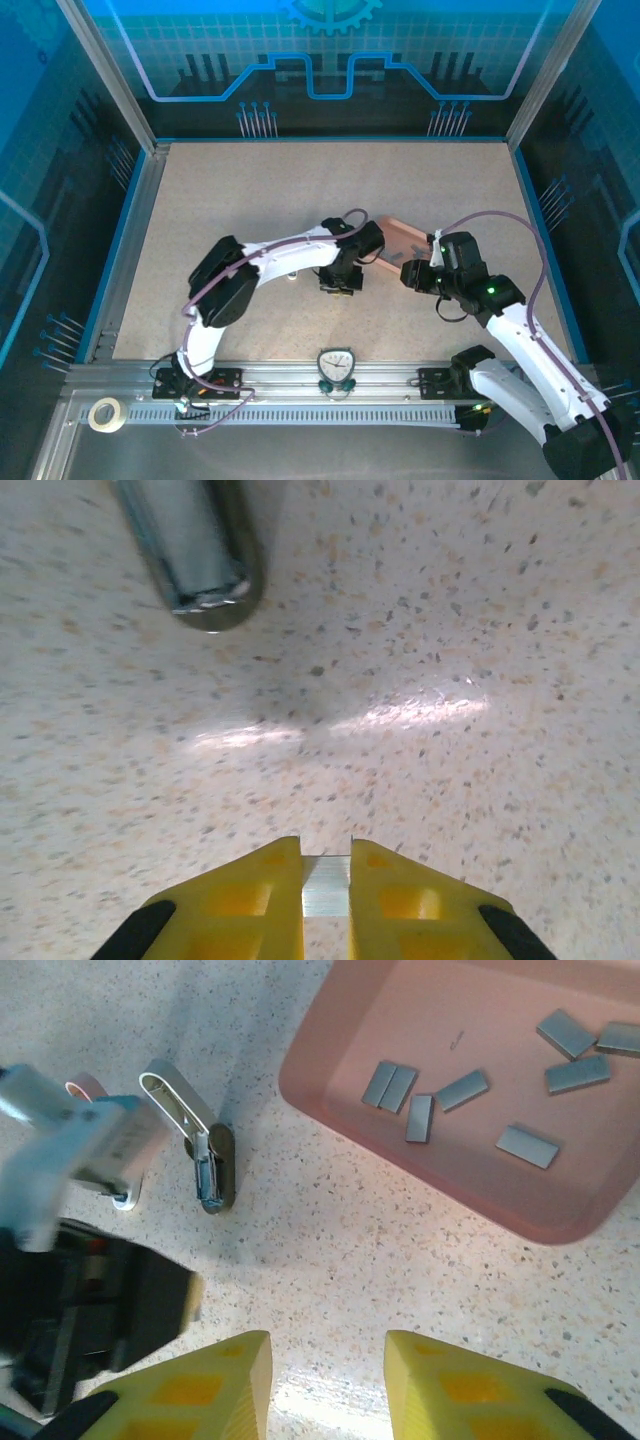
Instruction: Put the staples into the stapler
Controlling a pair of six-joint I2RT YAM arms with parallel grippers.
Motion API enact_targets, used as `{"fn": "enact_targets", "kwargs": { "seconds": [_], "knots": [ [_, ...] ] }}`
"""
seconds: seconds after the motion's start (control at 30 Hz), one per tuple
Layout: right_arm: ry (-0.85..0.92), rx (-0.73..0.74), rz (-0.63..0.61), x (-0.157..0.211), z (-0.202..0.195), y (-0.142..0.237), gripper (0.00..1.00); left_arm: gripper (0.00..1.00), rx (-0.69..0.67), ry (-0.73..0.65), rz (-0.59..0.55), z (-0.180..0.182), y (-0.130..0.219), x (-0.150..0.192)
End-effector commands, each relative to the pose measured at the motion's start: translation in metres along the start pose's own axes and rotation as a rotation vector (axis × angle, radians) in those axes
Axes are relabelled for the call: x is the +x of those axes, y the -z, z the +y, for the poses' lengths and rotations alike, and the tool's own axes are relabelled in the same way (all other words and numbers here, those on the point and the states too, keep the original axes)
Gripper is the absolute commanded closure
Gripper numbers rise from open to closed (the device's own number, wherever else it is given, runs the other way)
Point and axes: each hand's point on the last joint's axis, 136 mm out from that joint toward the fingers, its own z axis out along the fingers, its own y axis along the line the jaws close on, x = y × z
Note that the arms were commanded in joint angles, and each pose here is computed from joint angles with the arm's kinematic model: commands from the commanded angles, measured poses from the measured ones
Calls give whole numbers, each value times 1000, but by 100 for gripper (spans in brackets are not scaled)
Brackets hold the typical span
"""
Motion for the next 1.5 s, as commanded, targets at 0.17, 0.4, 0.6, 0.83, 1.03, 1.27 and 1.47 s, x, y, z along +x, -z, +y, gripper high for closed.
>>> {"fn": "enact_targets", "kwargs": {
  "seconds": [0.17,0.4,0.6,0.83,1.03,1.27,1.47],
  "knots": [
    [55,-61,-75,-14,20,-12,66,83,109,-27,-214,56,33,-37],
    [62,-38,-117,-23,24,-17,66,83,84,2,-388,113,46,-65],
    [55,-19,-111,-23,22,-23,66,83,61,-94,-436,128,40,-75],
    [52,-4,-108,-23,23,-25,66,84,19,-130,-410,135,27,-77],
    [52,8,-103,-21,22,-24,66,84,8,-119,-395,138,16,-78],
    [51,15,-105,-21,21,-22,66,84,3,-98,-372,139,6,-76],
    [54,17,-104,-20,21,-22,66,84,-11,-92,-364,143,3,-74]
  ]
}}
